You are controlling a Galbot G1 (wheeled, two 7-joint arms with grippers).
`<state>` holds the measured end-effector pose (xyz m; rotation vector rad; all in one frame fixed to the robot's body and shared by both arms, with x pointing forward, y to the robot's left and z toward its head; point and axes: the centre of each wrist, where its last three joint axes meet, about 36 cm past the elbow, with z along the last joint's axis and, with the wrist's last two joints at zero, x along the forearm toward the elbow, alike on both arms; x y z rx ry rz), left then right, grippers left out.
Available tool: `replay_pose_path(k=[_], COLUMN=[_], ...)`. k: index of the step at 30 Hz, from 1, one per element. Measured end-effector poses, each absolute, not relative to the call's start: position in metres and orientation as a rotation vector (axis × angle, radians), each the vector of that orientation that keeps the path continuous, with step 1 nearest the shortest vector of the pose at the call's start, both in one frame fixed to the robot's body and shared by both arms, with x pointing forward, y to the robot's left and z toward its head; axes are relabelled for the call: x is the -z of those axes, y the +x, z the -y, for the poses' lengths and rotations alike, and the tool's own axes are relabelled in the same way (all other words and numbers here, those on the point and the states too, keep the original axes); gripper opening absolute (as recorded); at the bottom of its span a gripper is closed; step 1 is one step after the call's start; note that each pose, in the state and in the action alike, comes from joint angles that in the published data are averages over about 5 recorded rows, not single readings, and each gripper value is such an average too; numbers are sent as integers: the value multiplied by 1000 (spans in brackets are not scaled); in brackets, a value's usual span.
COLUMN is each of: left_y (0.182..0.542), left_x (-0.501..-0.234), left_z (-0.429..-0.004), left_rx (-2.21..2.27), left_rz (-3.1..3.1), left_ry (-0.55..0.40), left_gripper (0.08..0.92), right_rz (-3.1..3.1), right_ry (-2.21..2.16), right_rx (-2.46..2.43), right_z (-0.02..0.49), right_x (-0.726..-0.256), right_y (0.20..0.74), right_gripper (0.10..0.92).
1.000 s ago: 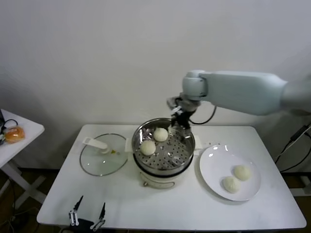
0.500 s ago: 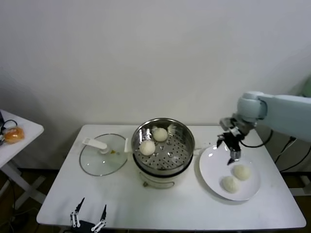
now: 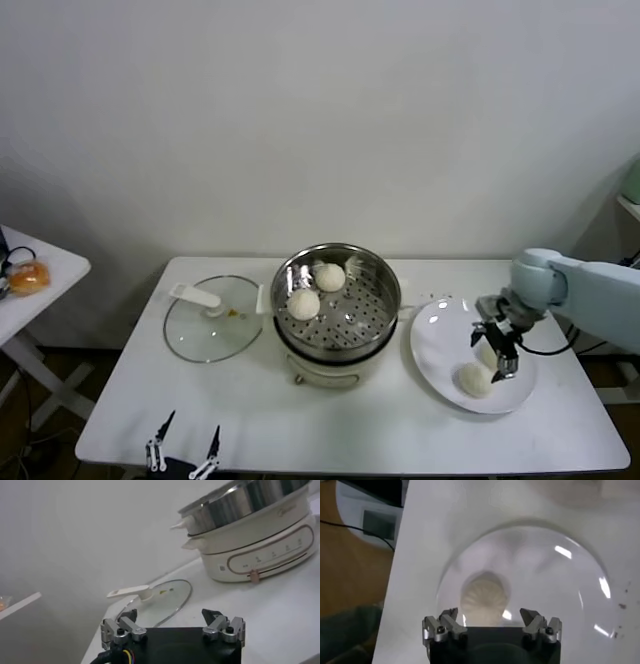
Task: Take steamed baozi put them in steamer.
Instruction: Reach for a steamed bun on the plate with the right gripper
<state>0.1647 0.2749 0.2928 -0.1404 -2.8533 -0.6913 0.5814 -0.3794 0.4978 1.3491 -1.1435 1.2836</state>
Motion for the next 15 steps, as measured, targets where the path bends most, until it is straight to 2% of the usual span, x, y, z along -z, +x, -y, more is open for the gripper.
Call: replay_pose_path(k=[15], left_y=[164], left_x=[-292], left_z=[-275], left_rx=[695], left_rz=[2845], left_ry=[-141], left_gripper=[823], right_rz=[1186], right_ry=[1318], right_rx=[-1250], right_z=[384], right_x=[-467], right_y=[578], right_gripper=[823])
